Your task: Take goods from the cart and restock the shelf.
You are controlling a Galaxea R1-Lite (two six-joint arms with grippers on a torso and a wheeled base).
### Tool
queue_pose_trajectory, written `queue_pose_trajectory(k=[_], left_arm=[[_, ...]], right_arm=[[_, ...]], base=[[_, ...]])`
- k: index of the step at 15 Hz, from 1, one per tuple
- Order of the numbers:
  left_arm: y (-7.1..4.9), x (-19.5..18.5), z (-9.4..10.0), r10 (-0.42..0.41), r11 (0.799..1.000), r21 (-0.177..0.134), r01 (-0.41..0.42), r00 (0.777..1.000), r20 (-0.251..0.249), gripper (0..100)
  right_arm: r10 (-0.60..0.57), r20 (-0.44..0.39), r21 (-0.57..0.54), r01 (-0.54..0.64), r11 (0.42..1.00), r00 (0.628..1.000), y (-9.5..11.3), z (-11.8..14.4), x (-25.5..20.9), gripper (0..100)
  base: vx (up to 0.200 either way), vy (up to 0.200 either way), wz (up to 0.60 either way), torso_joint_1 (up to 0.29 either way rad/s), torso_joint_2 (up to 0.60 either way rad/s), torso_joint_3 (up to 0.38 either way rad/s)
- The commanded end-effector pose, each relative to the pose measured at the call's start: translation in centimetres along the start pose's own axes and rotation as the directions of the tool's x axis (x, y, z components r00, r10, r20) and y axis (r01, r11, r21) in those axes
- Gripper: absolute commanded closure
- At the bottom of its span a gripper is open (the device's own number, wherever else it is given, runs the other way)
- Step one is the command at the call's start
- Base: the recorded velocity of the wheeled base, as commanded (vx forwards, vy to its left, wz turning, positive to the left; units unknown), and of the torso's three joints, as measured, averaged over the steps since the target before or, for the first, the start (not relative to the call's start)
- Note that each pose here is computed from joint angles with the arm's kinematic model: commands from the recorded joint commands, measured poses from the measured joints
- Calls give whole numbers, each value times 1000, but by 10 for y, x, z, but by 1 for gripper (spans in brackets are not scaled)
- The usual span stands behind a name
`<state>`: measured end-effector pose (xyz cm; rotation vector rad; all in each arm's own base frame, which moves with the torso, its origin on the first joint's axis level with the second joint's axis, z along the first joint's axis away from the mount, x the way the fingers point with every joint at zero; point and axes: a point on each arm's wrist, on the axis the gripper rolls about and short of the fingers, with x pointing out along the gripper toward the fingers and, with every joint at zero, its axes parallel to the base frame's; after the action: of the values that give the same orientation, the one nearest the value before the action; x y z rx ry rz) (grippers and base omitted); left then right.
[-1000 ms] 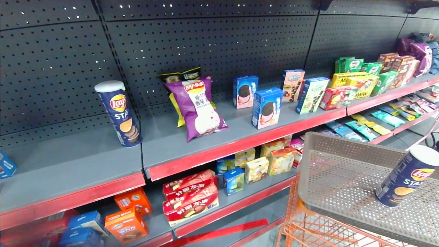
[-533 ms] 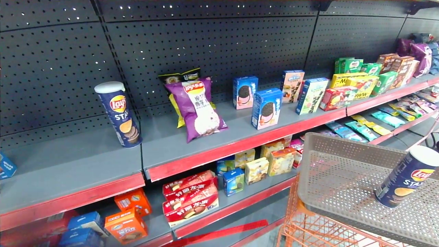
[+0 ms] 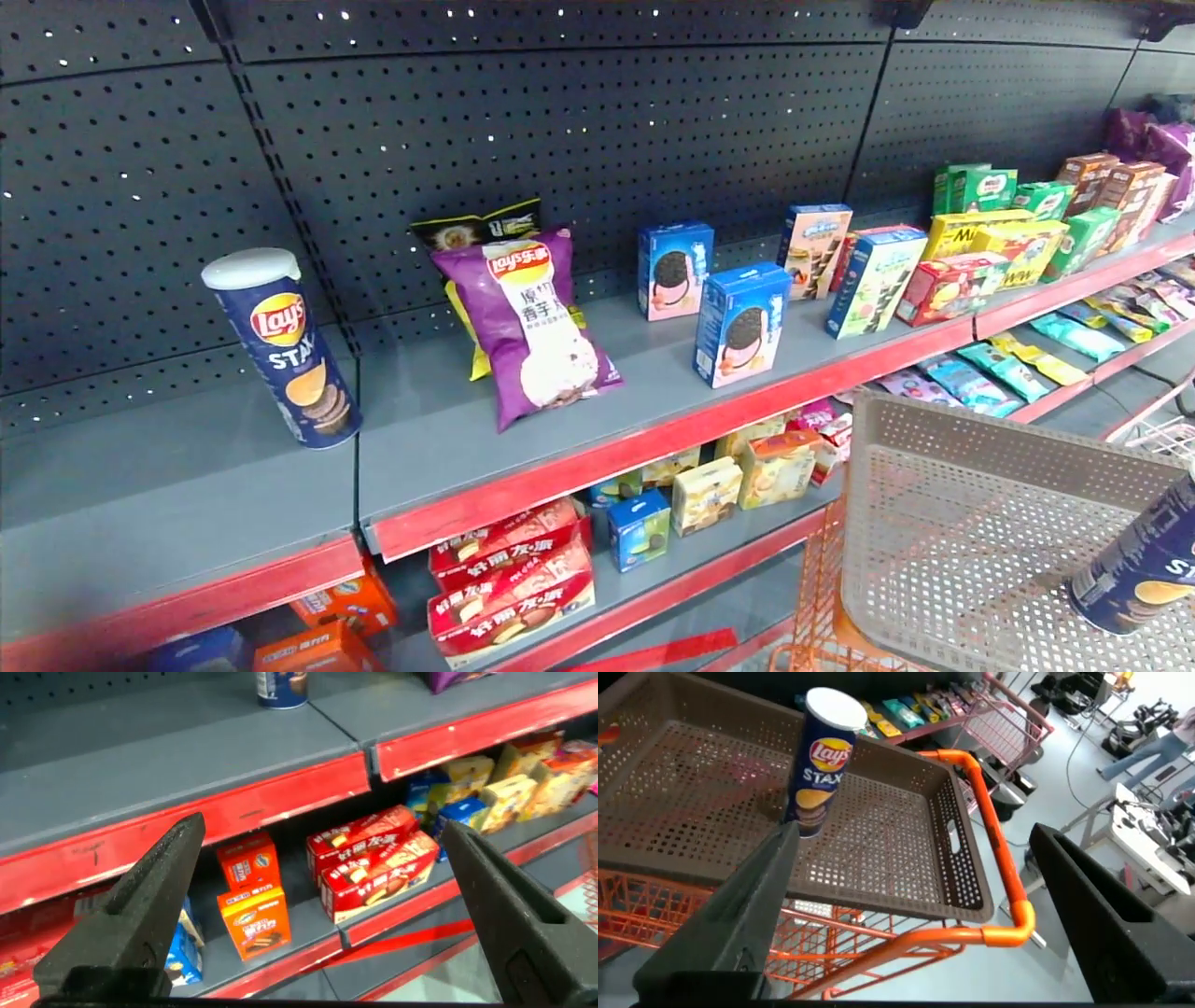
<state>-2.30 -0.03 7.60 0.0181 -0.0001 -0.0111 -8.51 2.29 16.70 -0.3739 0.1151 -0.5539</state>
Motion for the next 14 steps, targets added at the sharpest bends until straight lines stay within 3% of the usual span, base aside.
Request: queue_pose_trajectory(k=[1, 12, 14], left_arm=[[0, 0, 0, 2, 1000, 0, -2, 1000, 0, 0], [0, 0, 0, 2, 1000, 0, -2, 1000, 0, 0], [0, 0, 0, 2, 1000, -1, -2, 1000, -2, 0]], right_arm=[[1, 0, -1, -1, 1000, 1000, 0, 0, 0, 0], [9, 1, -1, -9, 1000, 1000, -1, 0, 1, 0], [16, -5, -3, -16, 1000, 1000, 0, -2, 2, 0]], base=[[0, 0, 0, 0, 0, 0], [0, 0, -55, -2, 0, 1], [0, 0, -600, 2, 7, 0]])
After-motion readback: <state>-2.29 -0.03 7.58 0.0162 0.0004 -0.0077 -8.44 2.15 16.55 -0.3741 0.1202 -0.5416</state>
